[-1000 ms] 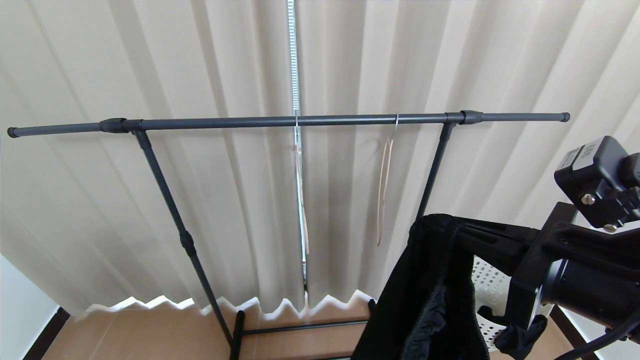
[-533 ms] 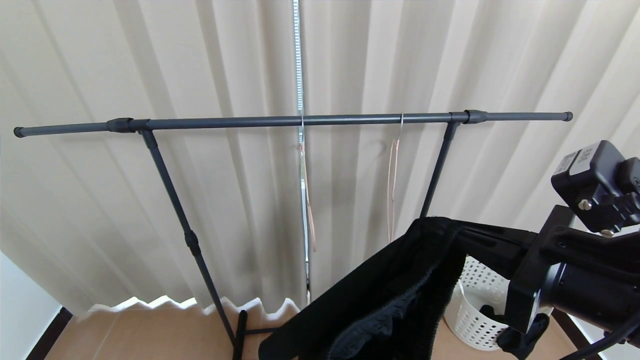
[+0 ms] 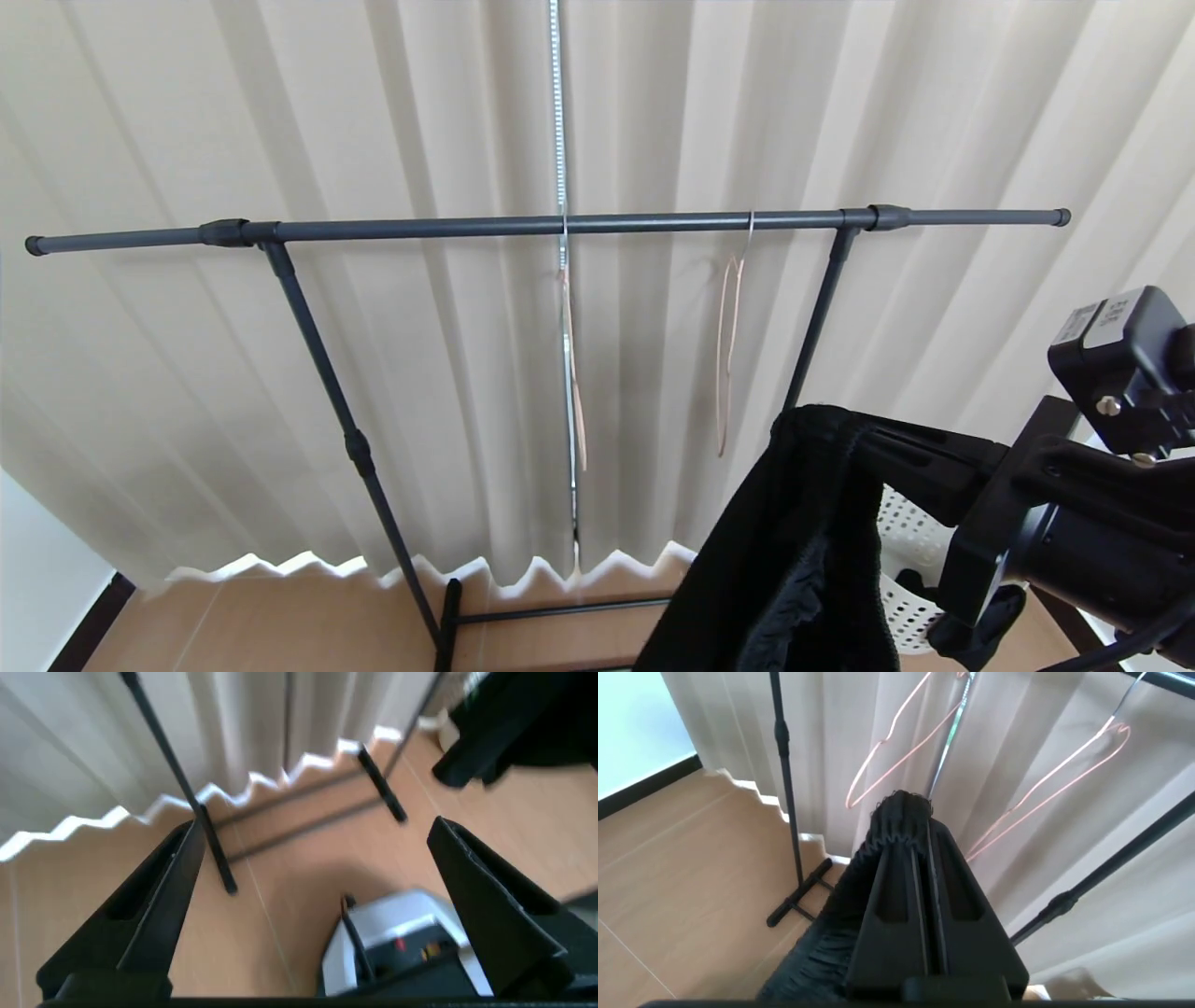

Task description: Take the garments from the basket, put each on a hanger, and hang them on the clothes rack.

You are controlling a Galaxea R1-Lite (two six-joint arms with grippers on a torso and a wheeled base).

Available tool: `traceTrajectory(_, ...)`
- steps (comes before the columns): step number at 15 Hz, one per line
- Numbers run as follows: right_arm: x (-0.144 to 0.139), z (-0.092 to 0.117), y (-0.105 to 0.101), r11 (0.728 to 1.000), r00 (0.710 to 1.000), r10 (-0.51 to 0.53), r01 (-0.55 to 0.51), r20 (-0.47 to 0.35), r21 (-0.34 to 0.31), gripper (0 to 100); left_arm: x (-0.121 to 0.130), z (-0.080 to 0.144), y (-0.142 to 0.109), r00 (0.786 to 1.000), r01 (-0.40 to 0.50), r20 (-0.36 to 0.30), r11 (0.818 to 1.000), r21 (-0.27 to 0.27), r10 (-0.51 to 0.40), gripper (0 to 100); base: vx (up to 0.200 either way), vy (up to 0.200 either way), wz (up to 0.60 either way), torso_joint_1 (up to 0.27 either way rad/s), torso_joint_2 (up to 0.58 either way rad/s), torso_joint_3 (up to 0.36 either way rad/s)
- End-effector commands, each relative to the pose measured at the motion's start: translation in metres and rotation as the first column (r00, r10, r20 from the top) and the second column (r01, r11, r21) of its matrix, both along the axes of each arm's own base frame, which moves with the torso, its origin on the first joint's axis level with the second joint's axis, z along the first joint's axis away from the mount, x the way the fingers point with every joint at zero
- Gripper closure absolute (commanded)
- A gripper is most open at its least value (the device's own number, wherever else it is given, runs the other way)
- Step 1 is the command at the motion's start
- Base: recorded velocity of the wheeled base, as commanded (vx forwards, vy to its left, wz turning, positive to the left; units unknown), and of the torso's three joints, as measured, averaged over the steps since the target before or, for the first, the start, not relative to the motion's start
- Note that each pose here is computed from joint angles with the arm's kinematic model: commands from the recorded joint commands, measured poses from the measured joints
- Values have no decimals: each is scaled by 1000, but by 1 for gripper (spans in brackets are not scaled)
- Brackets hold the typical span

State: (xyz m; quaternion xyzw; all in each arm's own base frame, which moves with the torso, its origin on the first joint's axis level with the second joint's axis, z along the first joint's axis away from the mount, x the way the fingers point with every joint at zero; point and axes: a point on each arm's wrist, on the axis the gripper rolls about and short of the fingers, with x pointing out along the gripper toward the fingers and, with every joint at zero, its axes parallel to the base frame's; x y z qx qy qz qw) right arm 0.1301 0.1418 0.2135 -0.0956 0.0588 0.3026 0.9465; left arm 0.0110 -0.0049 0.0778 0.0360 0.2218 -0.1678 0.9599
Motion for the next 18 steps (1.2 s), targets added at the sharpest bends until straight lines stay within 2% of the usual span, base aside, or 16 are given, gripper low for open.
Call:
traceTrajectory(1,2,-2,2,1000,1000,-2,2,-7,-10,100,24,8,-9,979,46,-201,999,11,-43,0,0,0,0,0,0,0)
traceTrajectory(2,2,-3,2,1000,1000,-2,2,-9,-12,100,30,15,-11,976,25,-214,999,-26,-30,0,0,0,0,0,0,0)
traceTrajectory(3,2,-4,2,1000,1000,-10,10,-14,-20,100,50,36,-20,964,44,-256,991,-126,-76,0,0,0,0,0,0,0)
traceTrajectory(5,4,-5,3,998,998,-58,58,-9,-32,100,83,56,-37,934,108,-318,976,-189,-165,0,0,0,0,0,0,0)
traceTrajectory(6,5,-6,5,997,998,-66,65,-11,-38,100,92,60,-45,926,130,-326,971,-199,-191,0,0,0,0,0,0,0)
traceTrajectory(7,9,-10,10,996,997,-77,76,-20,-49,100,111,69,-64,908,155,-347,958,-241,-234,0,0,0,0,0,0,0)
traceTrajectory(8,12,-12,14,996,997,-74,73,-28,-56,100,122,75,-76,903,156,-350,949,-276,-250,0,0,0,0,0,0,0)
traceTrajectory(11,25,-8,30,993,995,-101,100,-23,-61,100,157,84,-100,901,174,-340,941,-289,-271,0,0,0,0,0,0,0)
traceTrajectory(13,44,-2,52,986,987,-160,159,-6,-53,100,168,69,-131,859,210,-397,930,-302,-323,0,0,0,0,0,0,0)
traceTrajectory(14,52,0,61,981,982,-186,186,2,-53,100,170,60,-138,848,207,-417,928,-309,-327,0,0,0,0,0,0,0)
traceTrajectory(16,65,1,75,975,976,-217,217,10,-54,100,173,51,-140,856,179,-421,935,-307,-302,0,0,0,0,0,0,0)
traceTrajectory(18,69,3,80,972,973,-232,232,18,-46,100,175,52,-141,862,119,-433,935,-333,-264,0,0,0,0,0,0,0)
